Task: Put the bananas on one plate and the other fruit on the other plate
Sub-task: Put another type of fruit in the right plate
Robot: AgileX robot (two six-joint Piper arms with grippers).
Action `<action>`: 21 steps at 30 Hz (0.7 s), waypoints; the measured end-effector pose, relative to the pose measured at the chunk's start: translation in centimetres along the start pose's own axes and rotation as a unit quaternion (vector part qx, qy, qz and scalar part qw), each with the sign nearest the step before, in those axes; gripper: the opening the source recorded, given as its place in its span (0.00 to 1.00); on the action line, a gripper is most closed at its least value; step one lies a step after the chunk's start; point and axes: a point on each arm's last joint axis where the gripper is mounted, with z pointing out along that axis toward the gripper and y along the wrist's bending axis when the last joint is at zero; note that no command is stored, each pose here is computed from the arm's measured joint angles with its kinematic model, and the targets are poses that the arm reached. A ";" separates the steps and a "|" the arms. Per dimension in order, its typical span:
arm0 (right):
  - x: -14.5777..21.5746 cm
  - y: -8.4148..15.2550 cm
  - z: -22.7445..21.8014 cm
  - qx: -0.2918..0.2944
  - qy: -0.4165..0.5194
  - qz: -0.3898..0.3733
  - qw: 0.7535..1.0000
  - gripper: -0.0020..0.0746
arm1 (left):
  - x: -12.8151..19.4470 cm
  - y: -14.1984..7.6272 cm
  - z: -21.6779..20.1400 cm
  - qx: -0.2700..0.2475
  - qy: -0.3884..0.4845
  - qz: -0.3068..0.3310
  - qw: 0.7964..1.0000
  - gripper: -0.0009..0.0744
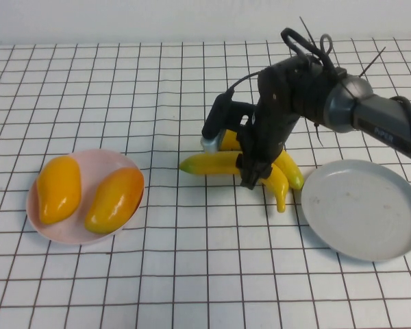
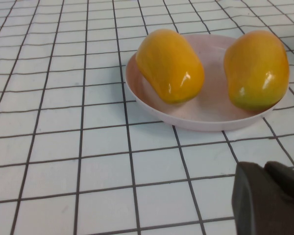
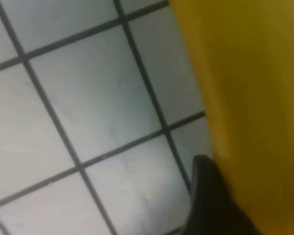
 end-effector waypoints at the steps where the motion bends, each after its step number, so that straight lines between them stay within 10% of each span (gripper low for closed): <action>1: -0.2 -0.2 -0.6 -0.005 0.008 0.009 1.000 0.44 | 0.0 0.0 0.0 0.000 0.000 0.000 1.000 0.02; 12: -0.7 -2.4 -14.0 0.036 -0.044 0.156 0.986 0.44 | 0.0 0.0 0.0 0.000 -0.001 0.000 1.000 0.02; 21: 12.0 -2.2 -12.8 0.006 0.085 0.319 0.944 0.44 | 0.0 0.0 0.0 0.000 -0.001 0.000 1.000 0.02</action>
